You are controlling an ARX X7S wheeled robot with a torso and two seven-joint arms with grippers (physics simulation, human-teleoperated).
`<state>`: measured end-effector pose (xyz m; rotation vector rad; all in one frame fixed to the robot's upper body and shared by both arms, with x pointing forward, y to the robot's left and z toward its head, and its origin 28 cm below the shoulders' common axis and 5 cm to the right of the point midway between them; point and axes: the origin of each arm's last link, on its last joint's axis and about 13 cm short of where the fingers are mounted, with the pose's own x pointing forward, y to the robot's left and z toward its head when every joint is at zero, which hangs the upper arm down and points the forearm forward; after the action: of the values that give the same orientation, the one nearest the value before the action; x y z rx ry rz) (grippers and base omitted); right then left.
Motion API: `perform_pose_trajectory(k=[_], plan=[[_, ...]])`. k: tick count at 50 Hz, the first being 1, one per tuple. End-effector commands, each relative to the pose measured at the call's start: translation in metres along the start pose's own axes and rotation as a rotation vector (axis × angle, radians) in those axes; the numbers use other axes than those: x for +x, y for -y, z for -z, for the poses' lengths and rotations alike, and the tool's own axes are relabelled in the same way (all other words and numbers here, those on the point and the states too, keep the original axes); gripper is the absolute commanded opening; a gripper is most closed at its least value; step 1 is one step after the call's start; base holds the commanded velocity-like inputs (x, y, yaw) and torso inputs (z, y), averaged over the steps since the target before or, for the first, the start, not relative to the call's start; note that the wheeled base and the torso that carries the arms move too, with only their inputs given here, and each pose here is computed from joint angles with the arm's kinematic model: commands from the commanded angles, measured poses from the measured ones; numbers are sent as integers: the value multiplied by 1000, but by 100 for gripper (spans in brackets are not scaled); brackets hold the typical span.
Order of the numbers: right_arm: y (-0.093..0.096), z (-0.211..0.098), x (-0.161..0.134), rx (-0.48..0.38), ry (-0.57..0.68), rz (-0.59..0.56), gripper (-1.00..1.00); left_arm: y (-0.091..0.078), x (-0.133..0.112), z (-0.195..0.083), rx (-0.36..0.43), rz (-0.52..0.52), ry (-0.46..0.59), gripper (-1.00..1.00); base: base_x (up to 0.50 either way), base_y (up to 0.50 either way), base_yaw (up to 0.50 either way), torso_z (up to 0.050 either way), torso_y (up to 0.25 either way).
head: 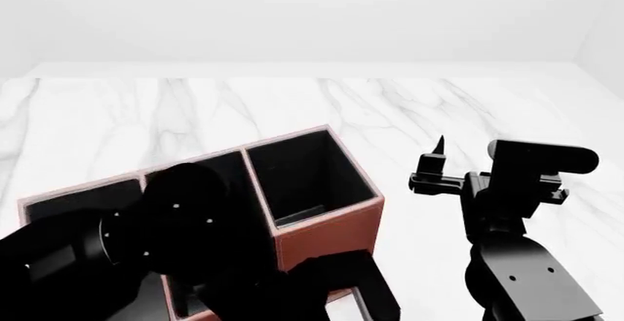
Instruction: Pick up the book and place it in the left compartment of the caddy.
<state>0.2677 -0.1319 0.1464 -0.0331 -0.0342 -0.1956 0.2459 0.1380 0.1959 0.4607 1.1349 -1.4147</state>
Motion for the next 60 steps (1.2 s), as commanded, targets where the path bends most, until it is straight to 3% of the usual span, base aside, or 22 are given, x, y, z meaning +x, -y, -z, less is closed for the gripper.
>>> perform_pose_trajectory(k=[1, 26, 48, 60], plan=[[0, -1, 1, 1, 2, -1, 100, 6, 5, -6, 33, 11, -35, 100, 0, 0, 0, 0, 0], [-1, -1, 0, 1, 2, -5, 100, 18, 16, -7, 61, 30, -102, 100, 0, 0, 0, 0, 0], [2, 4, 1, 10, -8, 0, 100, -3, 29, -10, 24, 38, -166, 100, 0, 0, 0, 0, 0], [1, 5, 1, 10, -9, -3, 100, -1, 30, -15, 50, 46, -163, 100, 0, 0, 0, 0, 0]])
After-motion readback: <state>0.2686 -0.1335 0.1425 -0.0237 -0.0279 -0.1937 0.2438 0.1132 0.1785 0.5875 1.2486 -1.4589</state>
